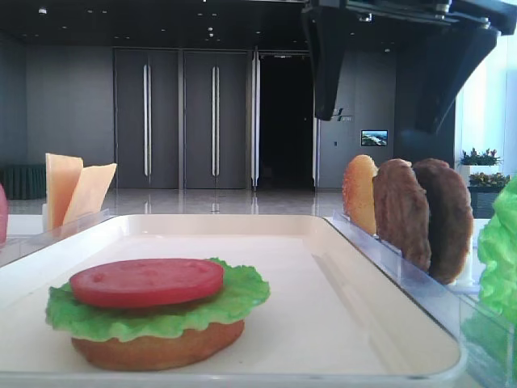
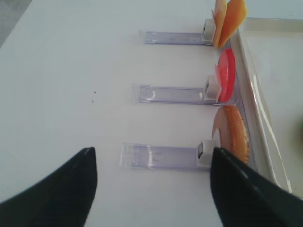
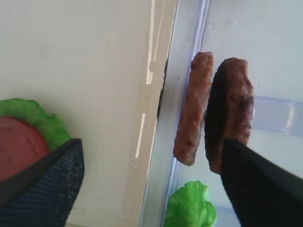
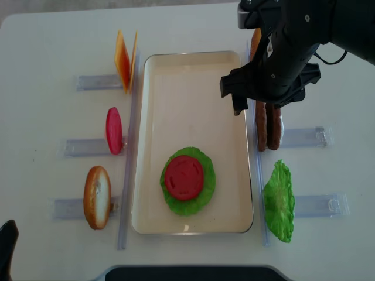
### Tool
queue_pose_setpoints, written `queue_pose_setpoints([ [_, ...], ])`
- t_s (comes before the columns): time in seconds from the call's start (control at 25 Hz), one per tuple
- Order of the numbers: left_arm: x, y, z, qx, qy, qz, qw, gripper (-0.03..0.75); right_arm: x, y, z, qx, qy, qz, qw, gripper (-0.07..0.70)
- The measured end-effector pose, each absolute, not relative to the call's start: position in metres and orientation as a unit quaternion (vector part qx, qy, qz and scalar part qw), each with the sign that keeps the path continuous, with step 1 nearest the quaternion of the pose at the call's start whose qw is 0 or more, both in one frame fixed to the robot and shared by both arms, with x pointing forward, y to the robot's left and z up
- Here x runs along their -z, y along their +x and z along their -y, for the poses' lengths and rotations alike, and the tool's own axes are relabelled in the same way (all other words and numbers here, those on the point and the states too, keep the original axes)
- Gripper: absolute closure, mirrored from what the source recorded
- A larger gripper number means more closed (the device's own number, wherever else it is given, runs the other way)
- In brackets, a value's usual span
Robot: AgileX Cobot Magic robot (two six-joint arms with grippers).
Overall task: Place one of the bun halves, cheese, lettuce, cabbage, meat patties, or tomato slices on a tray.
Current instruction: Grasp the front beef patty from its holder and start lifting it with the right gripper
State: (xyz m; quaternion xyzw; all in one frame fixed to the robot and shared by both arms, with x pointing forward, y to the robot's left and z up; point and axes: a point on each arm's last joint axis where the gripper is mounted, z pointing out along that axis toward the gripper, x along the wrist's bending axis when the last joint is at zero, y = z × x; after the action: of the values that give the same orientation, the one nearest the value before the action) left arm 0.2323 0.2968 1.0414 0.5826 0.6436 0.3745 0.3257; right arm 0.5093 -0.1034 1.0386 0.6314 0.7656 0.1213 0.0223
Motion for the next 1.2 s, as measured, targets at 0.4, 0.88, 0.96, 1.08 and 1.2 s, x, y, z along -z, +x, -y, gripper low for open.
queue_pose_setpoints([
  [0.4,-1.041,0.232,-0.297,-0.375,0.583,-0.644,0.326,0.142,-1.026,0.513,0.1,-0.105,0.63,-0.769,0.017,0.044],
  [0.88,-1.041,0.232,-0.297,-0.375,0.583,-0.644,0.326,0.142,-1.014,0.52,0.096,-0.101,0.624,-0.775,0.02,0.044],
  [0.96,-1.041,0.232,-0.297,-0.375,0.583,-0.644,0.326,0.142,-1.014,0.52,0.096,-0.103,0.623,-0.775,0.022,0.044],
  [1.08,-1.041,0.232,-0.297,-0.375,0.583,-0.644,0.326,0.142,-1.013,0.521,0.096,-0.106,0.623,-0.775,0.023,0.044],
  [1.2,-1.041,0.232,-0.297,-0.375,0.583,-0.644,0.326,0.142,-1.007,0.523,0.094,-0.099,0.623,-0.775,0.021,0.044],
])
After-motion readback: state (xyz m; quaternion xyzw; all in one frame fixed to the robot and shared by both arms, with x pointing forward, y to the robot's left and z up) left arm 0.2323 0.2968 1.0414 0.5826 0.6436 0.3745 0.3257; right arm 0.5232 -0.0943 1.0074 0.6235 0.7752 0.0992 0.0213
